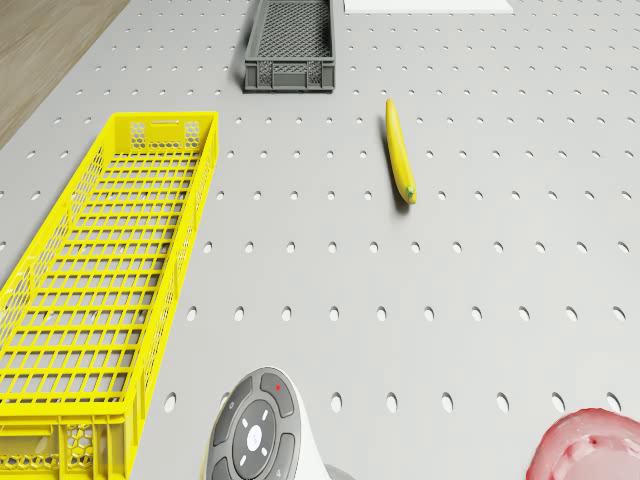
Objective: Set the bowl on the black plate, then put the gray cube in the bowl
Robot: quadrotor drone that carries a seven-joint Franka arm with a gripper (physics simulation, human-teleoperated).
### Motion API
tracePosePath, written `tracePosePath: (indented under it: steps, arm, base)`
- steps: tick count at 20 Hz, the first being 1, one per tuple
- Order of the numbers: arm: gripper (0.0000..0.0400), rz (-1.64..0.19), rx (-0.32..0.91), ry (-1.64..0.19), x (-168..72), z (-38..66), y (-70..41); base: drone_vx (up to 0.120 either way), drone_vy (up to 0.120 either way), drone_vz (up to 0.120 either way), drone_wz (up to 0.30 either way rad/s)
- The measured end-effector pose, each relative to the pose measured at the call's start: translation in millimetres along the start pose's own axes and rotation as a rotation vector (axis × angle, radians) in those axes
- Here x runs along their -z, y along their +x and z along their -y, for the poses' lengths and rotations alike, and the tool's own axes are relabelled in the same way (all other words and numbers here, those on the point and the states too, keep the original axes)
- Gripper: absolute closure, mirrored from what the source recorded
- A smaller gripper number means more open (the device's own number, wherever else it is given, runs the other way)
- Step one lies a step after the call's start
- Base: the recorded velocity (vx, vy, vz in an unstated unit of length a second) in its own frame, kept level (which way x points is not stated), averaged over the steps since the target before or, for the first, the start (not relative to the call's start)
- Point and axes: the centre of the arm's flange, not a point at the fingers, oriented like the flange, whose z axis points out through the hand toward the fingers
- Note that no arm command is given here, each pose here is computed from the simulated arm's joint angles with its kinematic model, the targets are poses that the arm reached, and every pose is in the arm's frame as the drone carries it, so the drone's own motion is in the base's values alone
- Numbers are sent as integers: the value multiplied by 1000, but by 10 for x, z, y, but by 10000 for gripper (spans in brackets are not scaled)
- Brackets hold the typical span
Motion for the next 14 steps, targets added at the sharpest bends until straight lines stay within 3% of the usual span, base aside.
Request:
tracePosePath:
  steps: [5,14]
  arm:
    - [22,0,0,0,77,-4,3]
    - [3,0,0,0,321,-5,4]
  base:
    - [0,0,0,0]
    - [0,0,0,0]
